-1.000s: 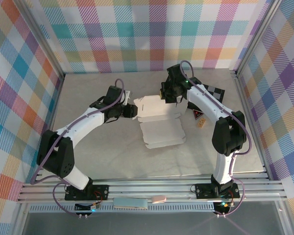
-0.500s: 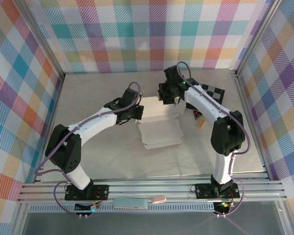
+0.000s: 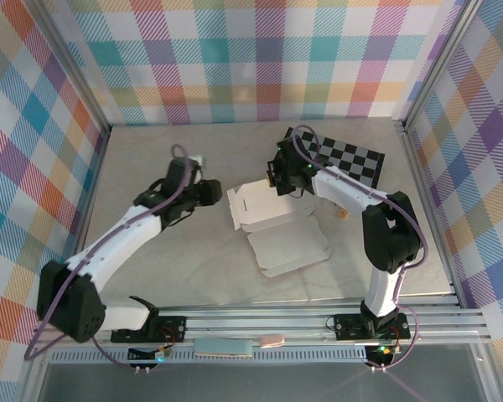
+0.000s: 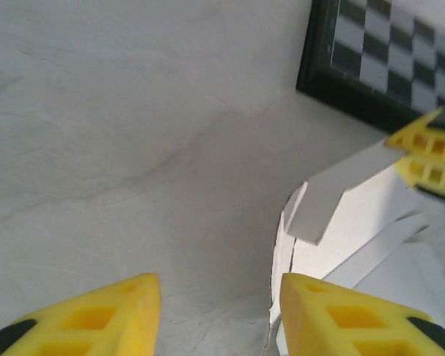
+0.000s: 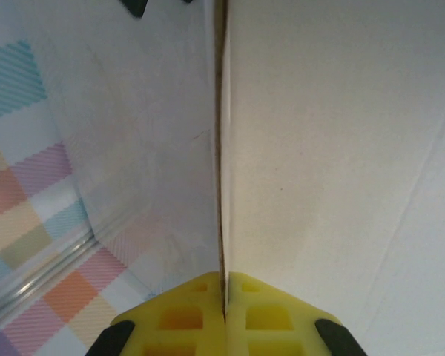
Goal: Fold the paper box
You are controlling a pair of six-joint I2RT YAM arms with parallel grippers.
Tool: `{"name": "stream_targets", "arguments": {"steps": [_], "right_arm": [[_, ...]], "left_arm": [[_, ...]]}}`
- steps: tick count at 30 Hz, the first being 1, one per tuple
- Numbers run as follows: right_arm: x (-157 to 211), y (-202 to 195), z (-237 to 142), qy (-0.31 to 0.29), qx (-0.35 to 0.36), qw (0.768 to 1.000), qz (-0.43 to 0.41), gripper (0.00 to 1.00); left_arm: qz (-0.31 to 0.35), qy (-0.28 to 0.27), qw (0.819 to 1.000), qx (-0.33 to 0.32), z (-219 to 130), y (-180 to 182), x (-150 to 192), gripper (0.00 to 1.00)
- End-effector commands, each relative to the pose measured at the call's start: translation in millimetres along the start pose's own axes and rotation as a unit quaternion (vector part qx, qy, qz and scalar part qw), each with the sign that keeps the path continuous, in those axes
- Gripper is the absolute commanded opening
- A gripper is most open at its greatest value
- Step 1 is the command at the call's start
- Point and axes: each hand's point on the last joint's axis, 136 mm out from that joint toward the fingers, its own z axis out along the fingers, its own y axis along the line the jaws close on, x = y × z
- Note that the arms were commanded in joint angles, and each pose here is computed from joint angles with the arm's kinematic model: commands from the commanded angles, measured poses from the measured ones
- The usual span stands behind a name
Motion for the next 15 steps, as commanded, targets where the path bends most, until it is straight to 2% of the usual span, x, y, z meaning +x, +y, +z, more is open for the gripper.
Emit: {"name": "stream_targets", "arguments": {"steps": [1,3,6,11,15], "right_arm": [[18,37,-14,0.013,-0.107,0.993,-0.052,0.00],[22,40,-13,0.021,-0.142,0.987,-0.068,0.00],[28,46,-18,0.032,-0.183,0.978,-0.095,0.00],[37,48,-20,0.057,-0.233,0.964,-0.115,0.00],[42,43,-18,0.081,-0.261,0.953,-0.129,0.00]], "left_arm": [[-0.069,0.034,0.997,0.023,2,23,22,0.40],[-0.097,0.060,0.993,0.037,12,34,34,0.32],[-0.094,0.094,0.990,0.045,27,38,53,0.26],[-0.087,0.078,0.991,0.064,42,37,56,0.26],[-0.053,0.066,0.992,0.093,48,30,56,0.26]]}}
